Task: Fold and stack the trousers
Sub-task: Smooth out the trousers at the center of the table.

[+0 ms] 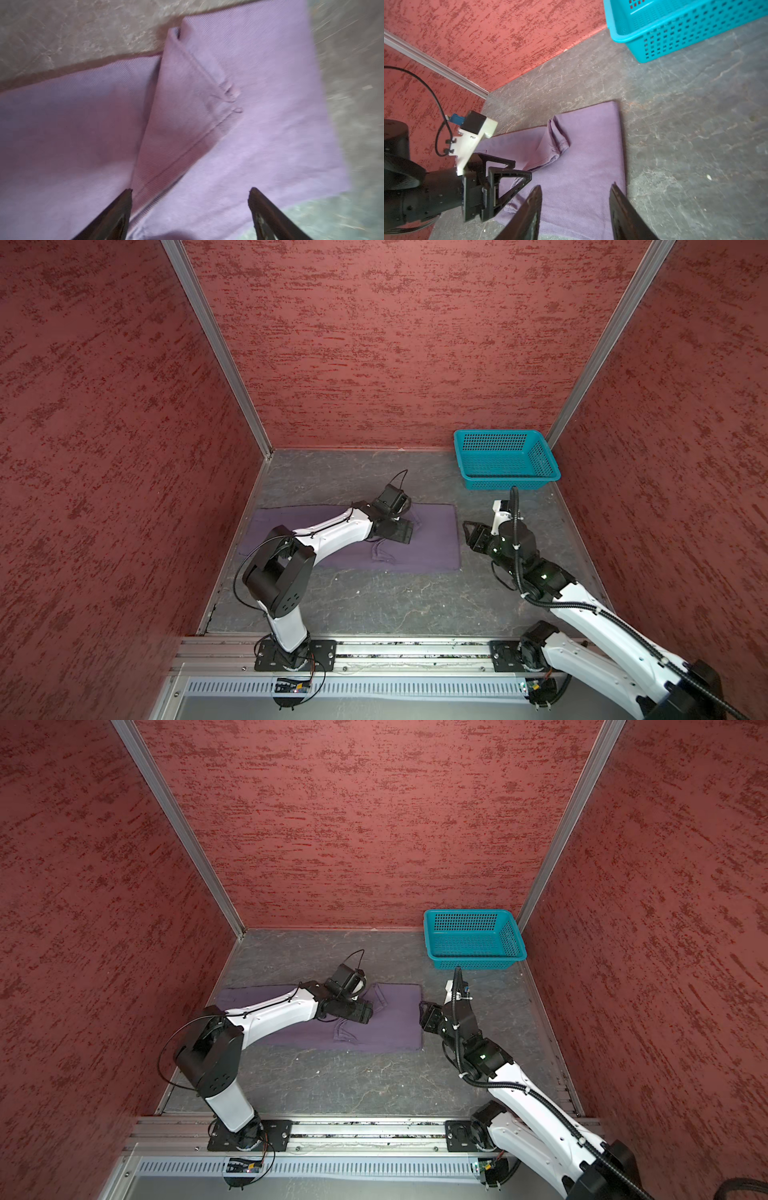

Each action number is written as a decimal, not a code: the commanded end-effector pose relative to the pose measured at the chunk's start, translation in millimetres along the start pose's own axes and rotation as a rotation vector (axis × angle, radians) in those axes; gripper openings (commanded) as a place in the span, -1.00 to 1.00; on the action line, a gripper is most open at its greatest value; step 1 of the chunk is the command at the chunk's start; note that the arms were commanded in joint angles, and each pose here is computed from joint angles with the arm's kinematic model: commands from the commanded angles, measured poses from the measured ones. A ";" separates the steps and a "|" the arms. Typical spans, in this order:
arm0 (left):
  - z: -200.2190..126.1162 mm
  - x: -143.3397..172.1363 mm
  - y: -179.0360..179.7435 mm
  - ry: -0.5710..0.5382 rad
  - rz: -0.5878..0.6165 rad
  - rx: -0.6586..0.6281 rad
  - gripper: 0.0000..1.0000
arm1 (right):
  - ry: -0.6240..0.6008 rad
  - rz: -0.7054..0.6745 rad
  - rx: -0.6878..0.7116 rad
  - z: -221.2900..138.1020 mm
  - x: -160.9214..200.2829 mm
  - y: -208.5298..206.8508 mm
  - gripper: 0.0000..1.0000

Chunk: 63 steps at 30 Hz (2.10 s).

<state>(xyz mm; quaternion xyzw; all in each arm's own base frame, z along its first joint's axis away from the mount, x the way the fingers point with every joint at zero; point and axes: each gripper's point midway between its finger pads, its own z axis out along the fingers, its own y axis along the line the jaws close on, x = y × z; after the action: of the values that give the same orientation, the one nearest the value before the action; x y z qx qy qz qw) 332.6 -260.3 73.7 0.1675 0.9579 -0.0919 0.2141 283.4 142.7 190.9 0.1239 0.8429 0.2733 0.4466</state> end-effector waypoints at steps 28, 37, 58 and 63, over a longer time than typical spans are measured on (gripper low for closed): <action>28.6 -7.9 46.0 0.109 -0.288 0.195 -0.64 | 0.123 0.141 -0.027 28.9 17.5 -13.9 -0.02; -10.5 -27.7 16.4 0.089 -0.452 0.604 -1.00 | 0.131 0.153 -0.022 32.5 19.6 -18.3 -0.06; -50.8 -4.7 83.7 0.075 -0.739 0.580 -1.00 | 0.164 0.168 -0.017 41.7 28.8 -24.3 -0.13; -53.6 4.9 96.3 0.079 -0.826 0.585 -1.00 | 0.173 0.165 -0.016 42.7 31.6 -25.6 -0.12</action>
<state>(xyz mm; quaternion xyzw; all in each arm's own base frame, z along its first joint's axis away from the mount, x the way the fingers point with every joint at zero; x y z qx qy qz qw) 343.5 -160.9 98.9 -0.1556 0.8945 -0.4140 0.0651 299.7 151.9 137.2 0.1601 0.8674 0.3187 0.3471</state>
